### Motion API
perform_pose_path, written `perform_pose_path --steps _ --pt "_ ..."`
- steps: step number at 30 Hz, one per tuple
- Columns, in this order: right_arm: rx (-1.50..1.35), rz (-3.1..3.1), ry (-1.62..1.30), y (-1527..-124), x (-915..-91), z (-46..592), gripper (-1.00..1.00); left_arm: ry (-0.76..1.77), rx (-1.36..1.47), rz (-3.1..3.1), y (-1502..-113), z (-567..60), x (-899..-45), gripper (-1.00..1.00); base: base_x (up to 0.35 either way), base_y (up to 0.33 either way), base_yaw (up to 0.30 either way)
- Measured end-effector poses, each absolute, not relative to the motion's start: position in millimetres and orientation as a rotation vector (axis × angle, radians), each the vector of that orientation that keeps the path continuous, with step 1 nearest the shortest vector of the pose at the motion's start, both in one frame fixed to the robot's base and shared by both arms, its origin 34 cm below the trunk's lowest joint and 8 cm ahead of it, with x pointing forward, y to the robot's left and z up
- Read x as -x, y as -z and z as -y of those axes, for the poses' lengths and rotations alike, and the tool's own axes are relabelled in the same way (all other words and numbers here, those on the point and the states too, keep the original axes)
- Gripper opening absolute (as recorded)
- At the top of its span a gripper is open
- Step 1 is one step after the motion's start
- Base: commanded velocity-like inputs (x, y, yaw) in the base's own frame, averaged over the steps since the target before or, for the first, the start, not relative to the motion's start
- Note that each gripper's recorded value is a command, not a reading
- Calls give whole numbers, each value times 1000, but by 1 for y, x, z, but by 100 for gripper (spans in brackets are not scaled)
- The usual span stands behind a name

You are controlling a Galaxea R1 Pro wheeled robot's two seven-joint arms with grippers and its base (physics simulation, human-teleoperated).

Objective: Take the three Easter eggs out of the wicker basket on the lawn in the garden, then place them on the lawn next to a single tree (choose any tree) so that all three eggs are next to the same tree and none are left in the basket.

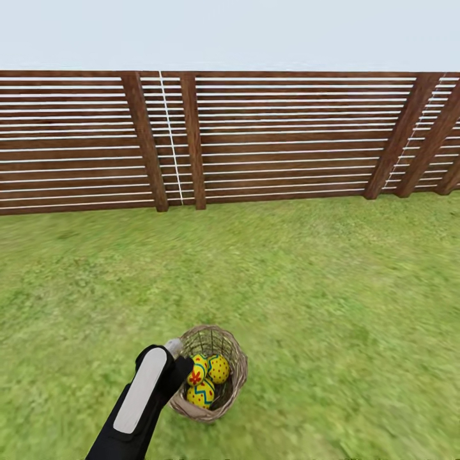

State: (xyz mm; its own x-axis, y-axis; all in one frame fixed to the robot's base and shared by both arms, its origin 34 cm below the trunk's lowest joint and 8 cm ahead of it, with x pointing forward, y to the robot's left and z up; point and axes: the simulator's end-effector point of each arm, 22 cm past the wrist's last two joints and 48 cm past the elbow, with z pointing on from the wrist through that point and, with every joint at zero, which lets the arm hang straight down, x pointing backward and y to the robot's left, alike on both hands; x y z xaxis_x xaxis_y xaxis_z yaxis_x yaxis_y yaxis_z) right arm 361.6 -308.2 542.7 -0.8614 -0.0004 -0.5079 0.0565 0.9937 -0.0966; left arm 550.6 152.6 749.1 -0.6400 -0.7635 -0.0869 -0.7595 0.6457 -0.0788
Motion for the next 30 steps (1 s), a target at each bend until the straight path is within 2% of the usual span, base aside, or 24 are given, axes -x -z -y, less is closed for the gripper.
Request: perform_pose_path --steps 10,16,30 --pt "-37 -2621 147 -539 -355 308 100 -3 1460 -2667 -748 -178 -557 100 0 0 0" --pt "-36 -2630 147 -537 -352 308 100 -105 1480 -2672 -756 -191 -562 100 0 0 0" --pt "-35 -2648 147 -534 -345 308 100 -67 1486 -2731 -748 -179 -559 100 0 0 0"
